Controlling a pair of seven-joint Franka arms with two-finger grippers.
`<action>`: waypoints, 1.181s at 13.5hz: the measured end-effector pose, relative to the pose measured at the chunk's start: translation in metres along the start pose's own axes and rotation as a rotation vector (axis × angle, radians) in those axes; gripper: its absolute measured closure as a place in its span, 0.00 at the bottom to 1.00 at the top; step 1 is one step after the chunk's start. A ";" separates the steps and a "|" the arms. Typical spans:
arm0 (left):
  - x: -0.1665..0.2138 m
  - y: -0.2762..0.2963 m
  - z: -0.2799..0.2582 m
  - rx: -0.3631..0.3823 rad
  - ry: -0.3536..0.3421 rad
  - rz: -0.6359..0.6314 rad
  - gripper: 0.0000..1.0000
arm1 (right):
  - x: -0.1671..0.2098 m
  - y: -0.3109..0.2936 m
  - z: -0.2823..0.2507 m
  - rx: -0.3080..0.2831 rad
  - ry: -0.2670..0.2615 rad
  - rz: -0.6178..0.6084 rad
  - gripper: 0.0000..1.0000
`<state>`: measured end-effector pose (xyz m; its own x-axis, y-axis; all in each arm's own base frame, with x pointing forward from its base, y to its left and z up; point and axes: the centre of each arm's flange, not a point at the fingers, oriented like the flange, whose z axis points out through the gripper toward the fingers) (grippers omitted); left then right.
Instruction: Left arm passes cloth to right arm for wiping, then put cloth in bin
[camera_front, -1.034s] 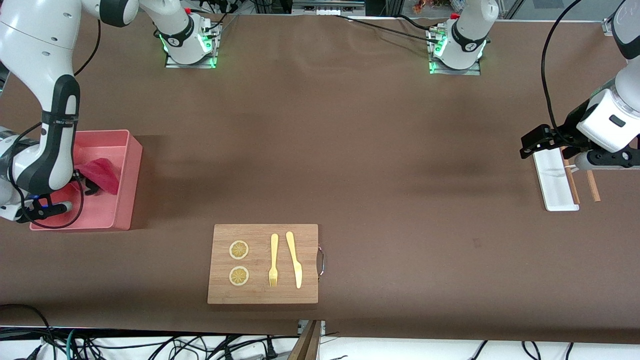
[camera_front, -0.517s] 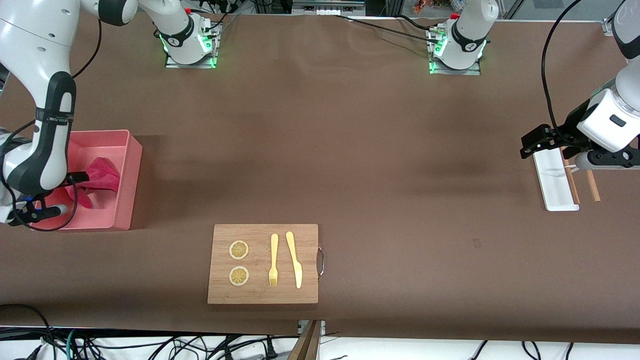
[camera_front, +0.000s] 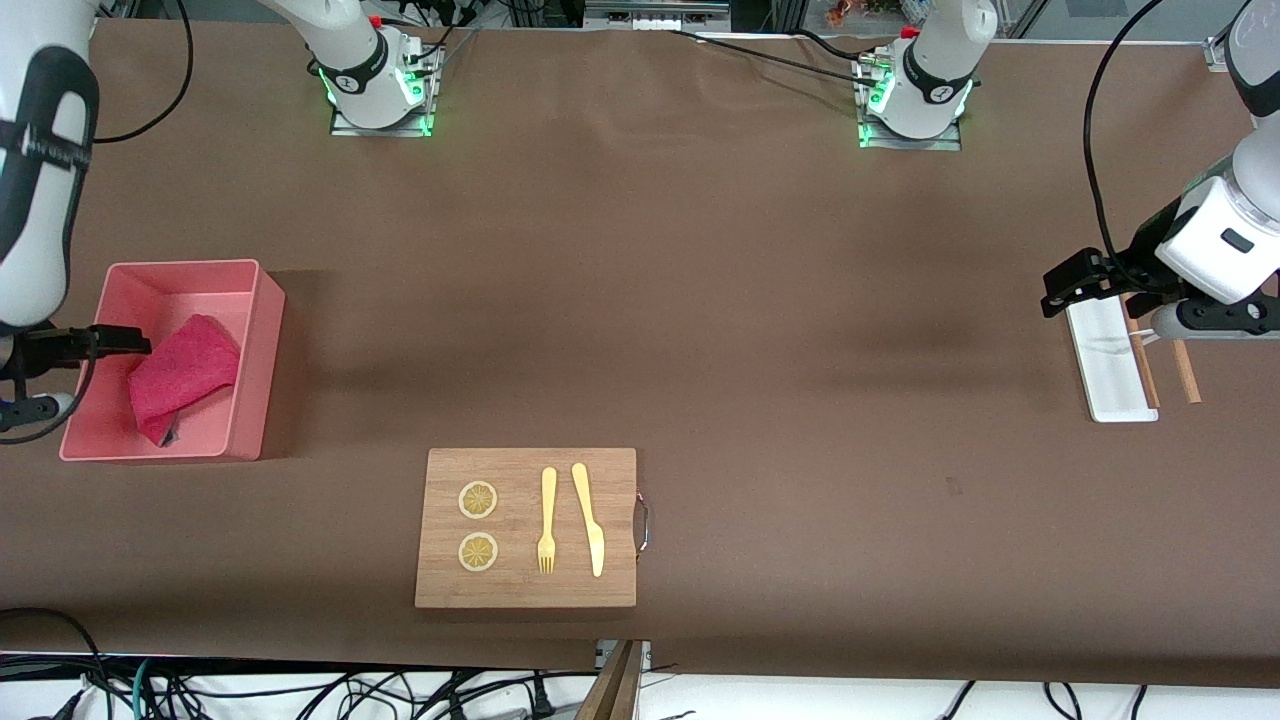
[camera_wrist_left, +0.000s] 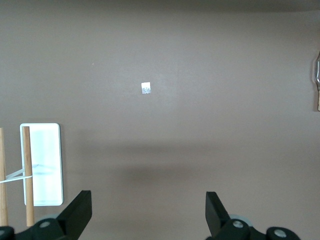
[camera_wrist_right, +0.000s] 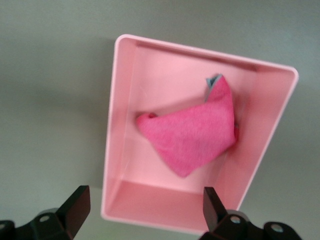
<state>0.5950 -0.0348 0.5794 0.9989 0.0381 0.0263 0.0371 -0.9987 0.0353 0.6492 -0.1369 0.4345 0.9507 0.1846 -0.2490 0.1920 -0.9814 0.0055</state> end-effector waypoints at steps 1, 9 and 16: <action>0.000 0.000 0.000 0.000 0.000 0.000 0.00 | -0.006 -0.016 -0.016 0.002 -0.005 0.023 0.00; 0.000 0.000 0.000 0.000 0.000 0.000 0.00 | -0.070 -0.140 -0.135 -0.024 0.064 0.049 0.00; 0.000 0.000 0.000 0.000 0.001 0.000 0.00 | -0.121 -0.112 -0.160 -0.006 0.116 0.096 0.00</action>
<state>0.5950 -0.0348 0.5798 0.9989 0.0381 0.0270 0.0372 -0.9987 0.0354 0.5516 -0.0410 0.6194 0.9864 0.0951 -0.1338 0.1000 -0.9945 0.0301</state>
